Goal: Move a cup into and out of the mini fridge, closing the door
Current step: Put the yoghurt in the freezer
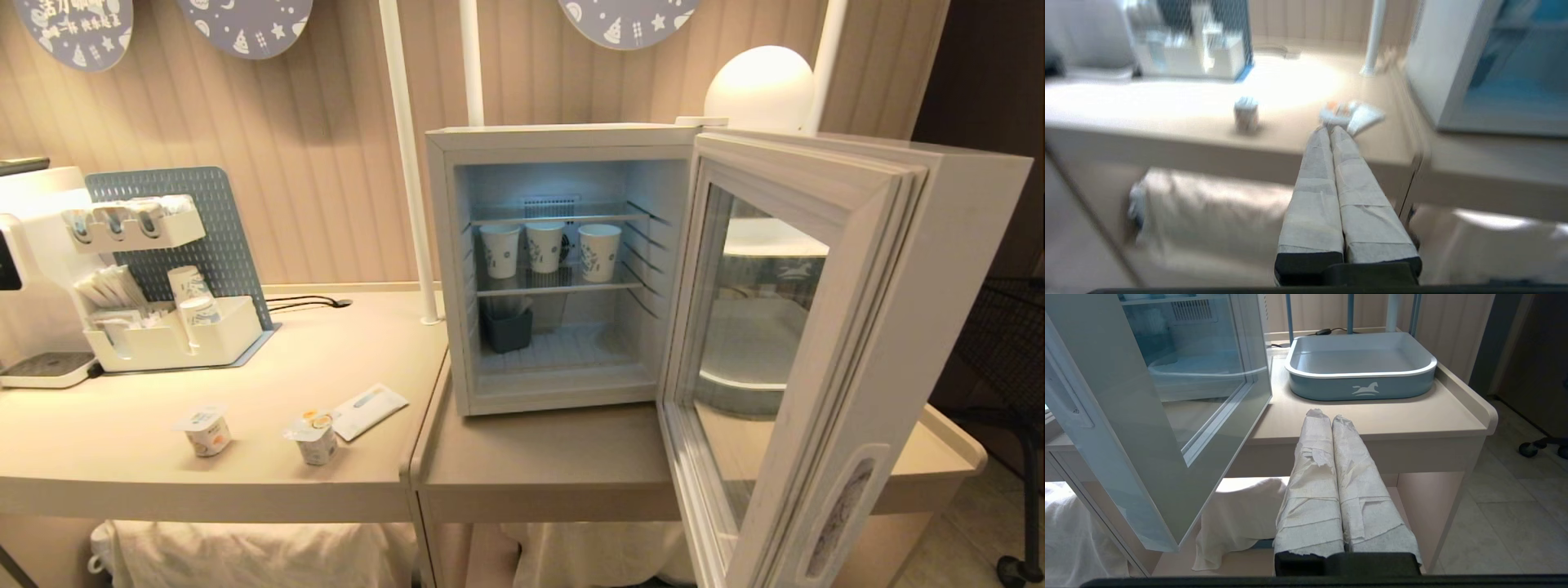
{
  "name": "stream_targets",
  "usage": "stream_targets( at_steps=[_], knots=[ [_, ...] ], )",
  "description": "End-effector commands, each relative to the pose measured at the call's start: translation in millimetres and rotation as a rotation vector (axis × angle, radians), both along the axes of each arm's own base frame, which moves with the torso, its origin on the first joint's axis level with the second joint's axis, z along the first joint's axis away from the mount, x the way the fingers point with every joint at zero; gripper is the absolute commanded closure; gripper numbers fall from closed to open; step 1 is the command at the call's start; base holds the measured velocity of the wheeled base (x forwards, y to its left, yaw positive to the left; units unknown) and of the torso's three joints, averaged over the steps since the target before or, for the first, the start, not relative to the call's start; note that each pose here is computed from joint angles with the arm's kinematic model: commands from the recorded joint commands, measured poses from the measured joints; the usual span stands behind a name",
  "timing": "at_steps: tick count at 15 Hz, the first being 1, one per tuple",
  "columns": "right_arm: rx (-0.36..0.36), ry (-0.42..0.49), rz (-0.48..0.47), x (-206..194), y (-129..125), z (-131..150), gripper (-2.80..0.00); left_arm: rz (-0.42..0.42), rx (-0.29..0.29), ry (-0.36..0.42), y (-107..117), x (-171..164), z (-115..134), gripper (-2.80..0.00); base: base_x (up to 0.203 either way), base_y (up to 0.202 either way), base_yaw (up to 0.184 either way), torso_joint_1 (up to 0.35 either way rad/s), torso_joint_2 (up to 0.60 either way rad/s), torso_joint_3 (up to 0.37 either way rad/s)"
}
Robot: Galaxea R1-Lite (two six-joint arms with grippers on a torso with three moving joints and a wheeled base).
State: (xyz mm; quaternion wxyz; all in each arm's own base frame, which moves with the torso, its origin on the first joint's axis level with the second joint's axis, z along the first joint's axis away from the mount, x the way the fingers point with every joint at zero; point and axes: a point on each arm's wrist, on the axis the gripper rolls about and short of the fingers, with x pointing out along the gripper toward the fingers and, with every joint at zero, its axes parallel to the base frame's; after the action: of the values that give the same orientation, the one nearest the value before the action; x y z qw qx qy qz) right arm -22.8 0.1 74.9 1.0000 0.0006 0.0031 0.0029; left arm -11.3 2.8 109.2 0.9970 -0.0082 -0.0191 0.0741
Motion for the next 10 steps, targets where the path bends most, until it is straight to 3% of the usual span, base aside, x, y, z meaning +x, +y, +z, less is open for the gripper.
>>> stream_targets(
  at_steps=[1,3,7,10],
  knots=[
    [0.000,0.000,0.000,0.0,0.0,0.0,0.00,-0.040,0.009,-0.071,-0.6,-7.0,-10.9,0.00,0.000,0.000,0.000,0.000,0.00,0.000],
    [0.000,0.000,0.000,0.0,0.0,0.0,0.00,-0.096,0.022,-0.074,-1.8,-12.9,-22.1,0.00,0.000,0.000,0.000,0.000,0.00,0.000],
    [0.000,0.000,0.000,0.0,0.0,0.0,0.00,-0.137,0.052,0.065,-2.7,-12.0,-35.4,0.00,0.000,0.000,0.000,0.000,0.00,0.000],
    [0.000,0.000,0.000,0.0,0.0,0.0,0.00,-0.138,0.060,0.048,-2.7,-11.5,-34.9,0.00,0.000,0.000,0.000,0.000,0.00,0.000]
  ],
)
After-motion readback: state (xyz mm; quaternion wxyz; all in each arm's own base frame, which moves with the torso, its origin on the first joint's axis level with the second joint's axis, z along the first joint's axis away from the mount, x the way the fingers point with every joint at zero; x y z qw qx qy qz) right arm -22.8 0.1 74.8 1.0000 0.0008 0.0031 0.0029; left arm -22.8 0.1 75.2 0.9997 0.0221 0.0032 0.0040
